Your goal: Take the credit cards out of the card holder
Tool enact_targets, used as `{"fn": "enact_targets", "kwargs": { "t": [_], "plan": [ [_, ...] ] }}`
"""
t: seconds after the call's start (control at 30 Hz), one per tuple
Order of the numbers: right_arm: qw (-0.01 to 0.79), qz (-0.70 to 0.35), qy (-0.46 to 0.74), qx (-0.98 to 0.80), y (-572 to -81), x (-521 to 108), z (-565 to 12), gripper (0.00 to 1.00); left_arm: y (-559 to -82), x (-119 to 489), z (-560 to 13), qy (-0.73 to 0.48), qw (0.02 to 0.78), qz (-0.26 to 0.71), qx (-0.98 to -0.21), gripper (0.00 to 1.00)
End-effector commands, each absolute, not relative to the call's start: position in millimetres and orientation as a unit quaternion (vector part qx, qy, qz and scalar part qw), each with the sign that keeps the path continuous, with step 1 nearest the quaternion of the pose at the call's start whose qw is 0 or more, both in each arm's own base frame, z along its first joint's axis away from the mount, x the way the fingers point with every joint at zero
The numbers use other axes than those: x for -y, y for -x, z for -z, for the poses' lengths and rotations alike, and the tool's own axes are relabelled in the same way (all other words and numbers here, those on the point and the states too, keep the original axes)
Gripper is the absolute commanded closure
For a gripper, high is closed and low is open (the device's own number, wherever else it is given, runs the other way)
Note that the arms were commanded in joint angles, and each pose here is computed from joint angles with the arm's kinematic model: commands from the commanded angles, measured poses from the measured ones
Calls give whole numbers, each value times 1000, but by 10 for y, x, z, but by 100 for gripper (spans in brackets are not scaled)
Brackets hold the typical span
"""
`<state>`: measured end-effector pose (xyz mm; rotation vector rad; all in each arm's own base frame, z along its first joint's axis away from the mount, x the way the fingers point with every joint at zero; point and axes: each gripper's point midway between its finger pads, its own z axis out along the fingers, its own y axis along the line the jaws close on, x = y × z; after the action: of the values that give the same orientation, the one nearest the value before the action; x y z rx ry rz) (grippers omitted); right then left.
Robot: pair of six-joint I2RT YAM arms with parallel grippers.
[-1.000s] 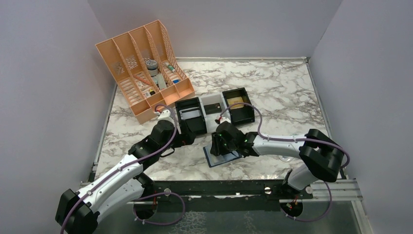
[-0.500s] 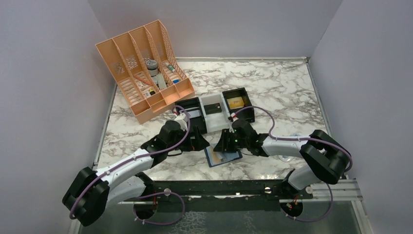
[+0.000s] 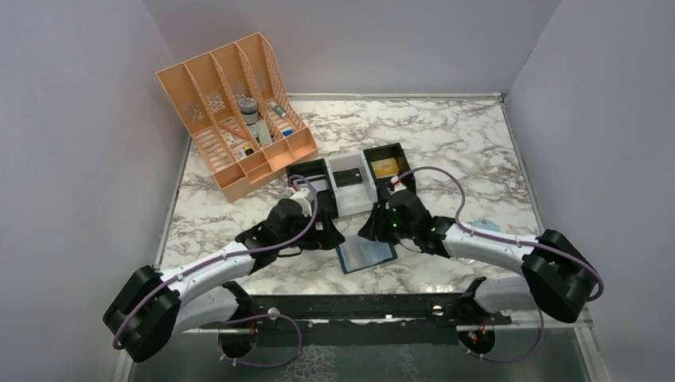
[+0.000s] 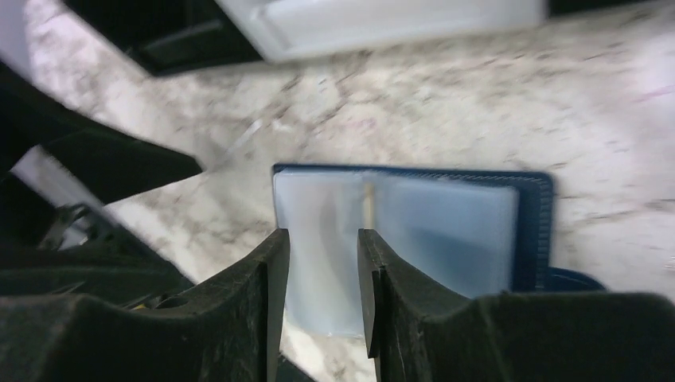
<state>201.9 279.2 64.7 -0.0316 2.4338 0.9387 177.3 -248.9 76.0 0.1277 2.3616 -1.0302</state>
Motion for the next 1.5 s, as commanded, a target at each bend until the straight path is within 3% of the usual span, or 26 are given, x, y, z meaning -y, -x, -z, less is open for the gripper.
{"fn": "enact_targets", "kwargs": {
  "t": [0.0,0.17,0.33,0.43,0.77,1.17,1.47],
  "plan": [
    [300,-177,-3,-937,-2246,-2261,-446,62,-1943,2373,-862,-52,318,336,-885,12],
    [330,-86,0,-940,-2333,-1912,-481,60,-1952,2383,-857,-55,316,333,-887,12],
    [364,-234,93,-896,-2274,-2398,-896,57,-2016,2337,-869,-29,327,324,-887,12],
    [345,-286,112,-887,-2159,-2595,-935,52,-2076,2212,-907,5,346,302,-889,12],
    [314,-213,182,-907,-1963,-3115,-617,36,-2092,1794,-1047,76,399,257,-877,8],
    [280,-87,171,-941,-1908,-2949,-188,36,-2083,1757,-1055,75,403,252,-877,7],
    [266,-186,151,-934,-1807,-3082,-240,57,-2085,1793,-1063,64,399,253,-879,7]
  ]
}}
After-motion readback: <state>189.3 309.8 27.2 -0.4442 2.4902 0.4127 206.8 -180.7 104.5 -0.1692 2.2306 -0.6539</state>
